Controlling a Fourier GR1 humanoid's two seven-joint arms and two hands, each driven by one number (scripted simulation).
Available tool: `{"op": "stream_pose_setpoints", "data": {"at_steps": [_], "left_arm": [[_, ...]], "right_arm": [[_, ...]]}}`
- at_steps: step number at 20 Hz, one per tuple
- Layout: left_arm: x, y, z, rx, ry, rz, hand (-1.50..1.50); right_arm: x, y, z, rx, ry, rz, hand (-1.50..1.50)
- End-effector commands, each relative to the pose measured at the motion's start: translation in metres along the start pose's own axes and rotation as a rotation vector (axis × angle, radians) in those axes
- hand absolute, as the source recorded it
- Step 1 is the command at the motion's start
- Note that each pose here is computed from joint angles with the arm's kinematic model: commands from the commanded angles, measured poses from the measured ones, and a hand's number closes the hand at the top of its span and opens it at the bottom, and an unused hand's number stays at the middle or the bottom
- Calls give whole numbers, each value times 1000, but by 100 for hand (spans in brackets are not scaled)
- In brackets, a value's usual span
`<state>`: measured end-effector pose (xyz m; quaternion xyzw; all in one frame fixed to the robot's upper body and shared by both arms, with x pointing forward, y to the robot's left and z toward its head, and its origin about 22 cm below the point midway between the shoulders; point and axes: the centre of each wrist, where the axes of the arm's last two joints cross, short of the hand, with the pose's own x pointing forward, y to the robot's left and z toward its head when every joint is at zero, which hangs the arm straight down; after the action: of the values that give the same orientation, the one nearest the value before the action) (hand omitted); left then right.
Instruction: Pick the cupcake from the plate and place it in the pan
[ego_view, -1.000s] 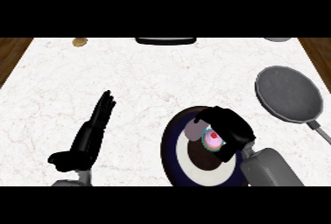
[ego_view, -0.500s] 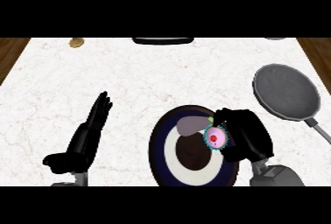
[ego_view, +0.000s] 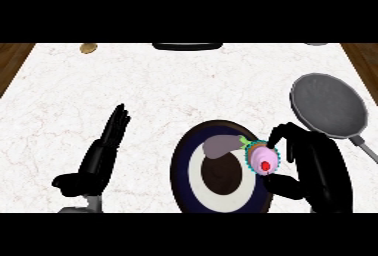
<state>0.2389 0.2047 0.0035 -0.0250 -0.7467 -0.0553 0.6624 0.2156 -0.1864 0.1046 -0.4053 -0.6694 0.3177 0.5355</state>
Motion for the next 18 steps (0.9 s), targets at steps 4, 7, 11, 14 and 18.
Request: {"op": "stream_pose_setpoints", "data": {"at_steps": [4,7,11,14,18], "left_arm": [[-9,-5,-13,-8,-9,12,0],[5,5,-14,-1,-28,9,0],[-1,1,-18,-6,-13,-1,0],[-10,8,-8,-9,-14,-5,0],[10,6,-1,-12,-29,1,0]], "right_arm": [[-26,-24,-16,-108,149,-152,150],[-59,-23,-35,-157,180,-210,150],[-107,-21,-55,-235,209,-134,150],[-126,-15,-74,-338,202,-43,150],[-175,-16,-83,-408,210,59,150]]}}
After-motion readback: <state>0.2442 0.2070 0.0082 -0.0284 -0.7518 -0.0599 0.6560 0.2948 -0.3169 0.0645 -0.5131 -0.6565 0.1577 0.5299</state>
